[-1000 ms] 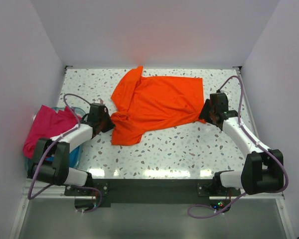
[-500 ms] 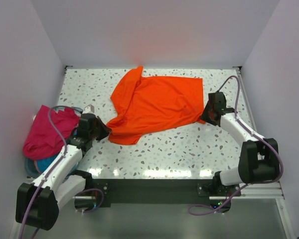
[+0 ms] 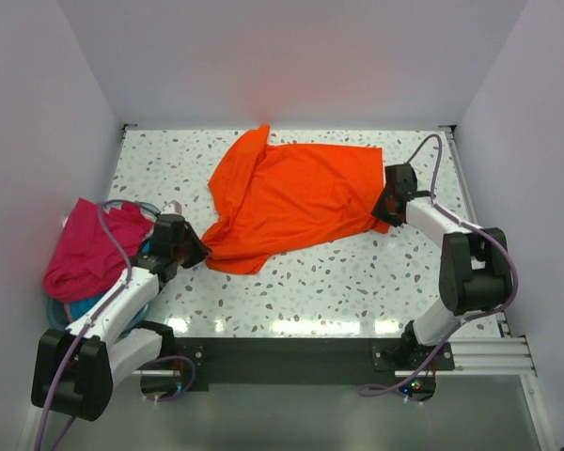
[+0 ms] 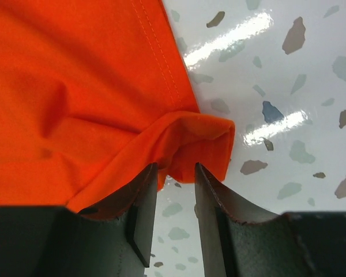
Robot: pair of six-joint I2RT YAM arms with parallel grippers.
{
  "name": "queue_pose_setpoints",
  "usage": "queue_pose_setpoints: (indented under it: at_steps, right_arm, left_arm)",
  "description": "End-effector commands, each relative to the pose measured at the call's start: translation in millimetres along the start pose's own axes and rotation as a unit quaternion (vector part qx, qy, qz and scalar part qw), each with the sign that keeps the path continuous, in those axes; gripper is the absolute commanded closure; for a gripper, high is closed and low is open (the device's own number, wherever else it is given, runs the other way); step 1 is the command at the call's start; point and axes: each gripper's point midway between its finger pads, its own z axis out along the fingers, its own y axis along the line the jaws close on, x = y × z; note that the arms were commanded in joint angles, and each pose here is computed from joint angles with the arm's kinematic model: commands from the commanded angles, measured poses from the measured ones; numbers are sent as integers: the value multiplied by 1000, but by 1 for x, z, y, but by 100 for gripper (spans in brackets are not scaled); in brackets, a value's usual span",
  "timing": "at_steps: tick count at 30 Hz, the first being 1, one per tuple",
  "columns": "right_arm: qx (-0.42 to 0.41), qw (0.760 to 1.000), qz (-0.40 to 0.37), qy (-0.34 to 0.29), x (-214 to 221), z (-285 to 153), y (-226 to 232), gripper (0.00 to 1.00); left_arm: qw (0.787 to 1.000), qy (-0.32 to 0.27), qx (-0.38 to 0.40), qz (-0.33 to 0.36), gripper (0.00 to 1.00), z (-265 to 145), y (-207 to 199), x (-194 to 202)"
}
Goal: Fold and stack the t-shirts
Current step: Flatten the tshirt out
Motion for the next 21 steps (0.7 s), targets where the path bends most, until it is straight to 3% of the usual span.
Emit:
queue_pose_setpoints:
  at_steps: [1,9,16,21]
  right_arm:
    - [-24,999,26,-29,-26,5,21,63]
    - [-13,999,25,-22,-23,15,19,60]
    - [-12,999,25,-44,-31,-2,13,91]
    - [-17,997,11,-72,-47,-41,8,100]
  left_arm:
    - [999,-30,20,11,100,-1,-19,-24]
    - [999,-36,17,19,100,3,-23,-35]
    - [999,-44,20,21,100,-2,-28,-43]
    - [997,-69,31,17,100,-21,-38,-65]
